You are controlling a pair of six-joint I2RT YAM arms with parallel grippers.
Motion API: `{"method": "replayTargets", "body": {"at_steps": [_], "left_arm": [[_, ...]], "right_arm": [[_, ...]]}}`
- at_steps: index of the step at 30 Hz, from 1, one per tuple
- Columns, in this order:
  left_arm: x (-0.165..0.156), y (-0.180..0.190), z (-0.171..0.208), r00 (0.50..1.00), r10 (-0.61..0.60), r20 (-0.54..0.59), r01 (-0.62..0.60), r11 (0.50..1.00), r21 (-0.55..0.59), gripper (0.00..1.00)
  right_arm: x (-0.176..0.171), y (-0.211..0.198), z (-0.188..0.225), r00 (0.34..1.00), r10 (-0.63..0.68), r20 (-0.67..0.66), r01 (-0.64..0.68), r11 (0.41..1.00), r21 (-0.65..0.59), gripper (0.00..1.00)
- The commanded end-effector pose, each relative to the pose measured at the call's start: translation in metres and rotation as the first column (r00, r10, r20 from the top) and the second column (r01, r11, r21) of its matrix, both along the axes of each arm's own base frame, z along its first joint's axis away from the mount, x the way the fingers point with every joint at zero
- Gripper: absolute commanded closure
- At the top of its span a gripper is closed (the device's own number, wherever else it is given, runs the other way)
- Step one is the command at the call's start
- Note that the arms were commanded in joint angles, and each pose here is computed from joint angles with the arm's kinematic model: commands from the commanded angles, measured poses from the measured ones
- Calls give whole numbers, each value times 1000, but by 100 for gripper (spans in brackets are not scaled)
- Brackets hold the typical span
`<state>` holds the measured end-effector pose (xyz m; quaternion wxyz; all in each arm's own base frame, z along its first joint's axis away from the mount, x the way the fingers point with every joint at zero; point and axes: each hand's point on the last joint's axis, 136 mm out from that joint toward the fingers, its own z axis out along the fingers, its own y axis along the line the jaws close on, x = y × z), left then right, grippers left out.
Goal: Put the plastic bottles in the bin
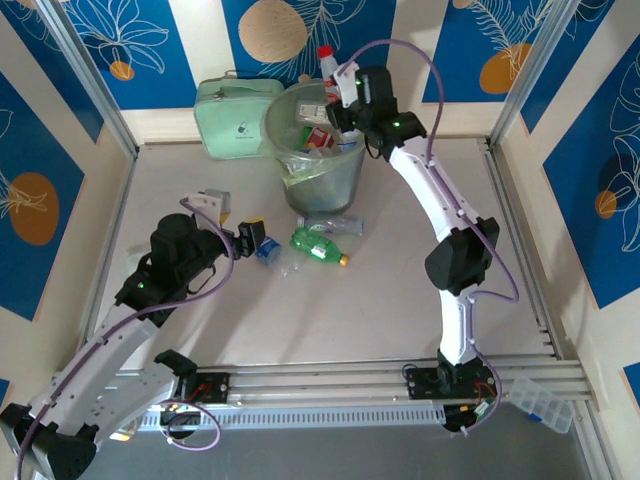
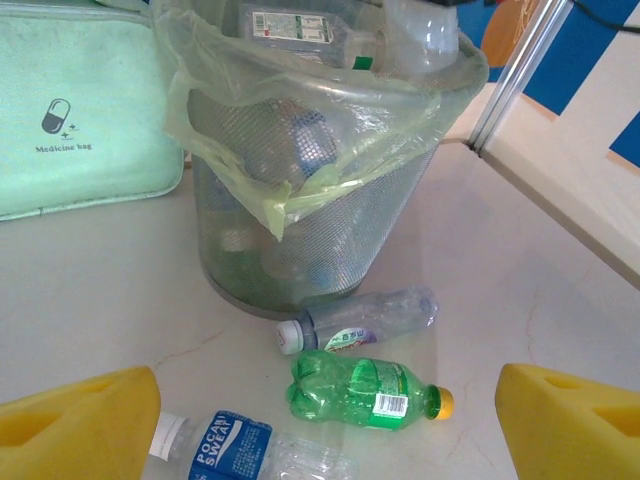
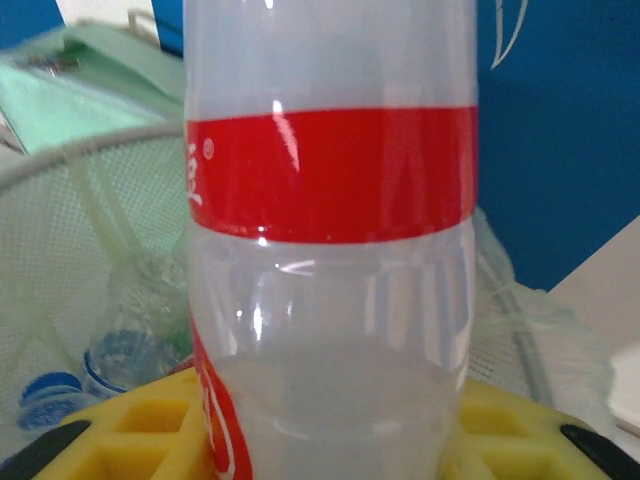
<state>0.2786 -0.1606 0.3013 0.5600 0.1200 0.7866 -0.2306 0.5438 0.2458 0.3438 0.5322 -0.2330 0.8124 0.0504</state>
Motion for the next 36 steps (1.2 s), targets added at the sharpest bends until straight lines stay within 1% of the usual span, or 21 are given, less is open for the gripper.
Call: {"method": "replayTargets", "body": {"at_steps": [1, 2, 4, 7, 9, 10, 12, 15, 17, 21, 22, 24, 27, 29, 32, 33, 36], "left_arm": [[0, 3, 12, 999, 14, 47, -14, 1000, 1, 13], [0, 3, 11, 999, 17, 45, -18, 1000, 2, 13], [1, 3, 10, 999, 20, 43, -20, 1000, 4, 13], [1, 4, 11, 999, 25, 43, -25, 1000, 3, 13], [0, 5, 11, 999, 25, 46, -25, 1000, 4, 12], [0, 5, 11, 998, 28, 47, -28, 1000, 4, 12], [0, 6, 13, 998, 29, 50, -29, 1000, 3, 12], [0, 6, 13, 998, 30, 53, -30, 1000, 2, 12], [-1, 6, 13, 998, 30, 53, -31, 1000, 4, 12], [0, 8, 14, 998, 39, 57, -40, 999, 2, 12], [0, 9, 14, 997, 42, 61, -42, 999, 3, 12], [0, 10, 14, 997, 49, 59, -49, 999, 7, 12], [1, 11, 13, 997, 56, 59, -57, 998, 11, 11], [2, 12, 11, 997, 64, 53, -65, 998, 13, 10], [6, 15, 5, 995, 98, 20, -98, 995, 12, 6], [8, 17, 3, 993, 119, 6, -119, 993, 6, 2], [14, 26, -4, 978, 200, -59, -202, 979, -25, 1]], "right_arm": [[4, 1, -1, 999, -2, 47, 7, 994, -108, 59], [4, 3, -6, 999, 2, 43, 3, 993, -121, 58], [2, 10, -14, 999, 32, 26, -28, 991, -129, 52], [-5, 22, -14, 997, 82, 13, -80, 990, -117, 37], [-10, 30, -12, 993, 116, 11, -114, 987, -110, 29], [-12, 32, -9, 992, 126, 17, -123, 986, -111, 26], [-17, 36, -3, 989, 145, 17, -143, 986, -91, 25], [-29, 42, 11, 978, 211, 2, -211, 978, 6, 26], [-32, 43, 17, 974, 226, 2, -225, 973, 42, 29], [-30, 39, 17, 977, 211, -31, -208, 973, 97, 44], [-28, 39, 12, 977, 209, -47, -203, 973, 106, 49], [-24, 38, 0, 977, 195, -81, -187, 977, 104, 56], [-20, 36, -12, 979, 164, -124, -152, 983, 104, 59], [-20, 33, -7, 982, 143, -127, -128, 985, 119, 59], [-33, 33, 22, 985, 148, -90, -133, 979, 152, 59], [-40, 33, 36, 988, 144, -63, -133, 979, 154, 59], [-62, 27, 73, 995, 94, 14, -95, 985, 147, 57]]}}
